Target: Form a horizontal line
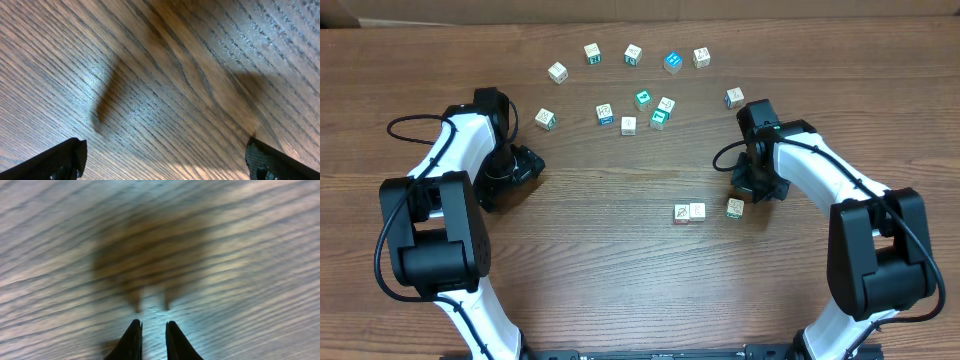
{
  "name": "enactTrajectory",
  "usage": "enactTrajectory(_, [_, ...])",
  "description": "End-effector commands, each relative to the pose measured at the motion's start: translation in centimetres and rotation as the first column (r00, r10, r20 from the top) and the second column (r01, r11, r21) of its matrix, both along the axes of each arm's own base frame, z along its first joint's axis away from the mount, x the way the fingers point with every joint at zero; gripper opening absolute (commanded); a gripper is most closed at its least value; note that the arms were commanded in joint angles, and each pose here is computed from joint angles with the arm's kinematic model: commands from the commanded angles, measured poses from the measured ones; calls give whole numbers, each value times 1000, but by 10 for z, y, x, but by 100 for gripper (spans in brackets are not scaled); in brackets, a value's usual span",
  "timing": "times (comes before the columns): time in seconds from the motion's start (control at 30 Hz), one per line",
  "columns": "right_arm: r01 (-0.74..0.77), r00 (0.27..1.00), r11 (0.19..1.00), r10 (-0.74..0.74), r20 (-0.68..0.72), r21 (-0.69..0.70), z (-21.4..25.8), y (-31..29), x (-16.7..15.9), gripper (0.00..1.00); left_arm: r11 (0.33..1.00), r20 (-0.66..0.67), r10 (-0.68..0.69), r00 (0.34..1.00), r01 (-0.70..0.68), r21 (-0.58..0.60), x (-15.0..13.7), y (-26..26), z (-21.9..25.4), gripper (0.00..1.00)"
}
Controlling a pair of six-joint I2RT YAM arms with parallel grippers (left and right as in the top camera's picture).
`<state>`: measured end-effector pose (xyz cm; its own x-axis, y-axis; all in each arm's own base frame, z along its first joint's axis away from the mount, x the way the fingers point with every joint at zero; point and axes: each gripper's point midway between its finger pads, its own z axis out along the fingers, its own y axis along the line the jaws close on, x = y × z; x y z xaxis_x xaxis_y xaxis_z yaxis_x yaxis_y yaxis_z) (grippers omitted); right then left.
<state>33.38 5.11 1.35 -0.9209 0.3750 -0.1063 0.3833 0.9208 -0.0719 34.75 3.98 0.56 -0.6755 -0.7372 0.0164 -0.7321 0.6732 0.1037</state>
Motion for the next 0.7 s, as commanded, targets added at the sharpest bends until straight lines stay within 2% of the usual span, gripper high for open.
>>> enactTrajectory(0.0, [28,999,999,-29,-16,-21,-1,-10,-9,13,1000,-3,-17,1000,17,19,-2,2,1,99])
enactTrajectory(0.27, [26,997,999,-27,-73,-20,-15,-11,-29,12,1000,-3,-17,1000,17,19,-2,2,1,99])
enactTrajectory(0.67, [26,997,1000,-27,-73,-2,-15,-8,-29,12,1000,-3,-17,1000,17,19,-2,2,1,100])
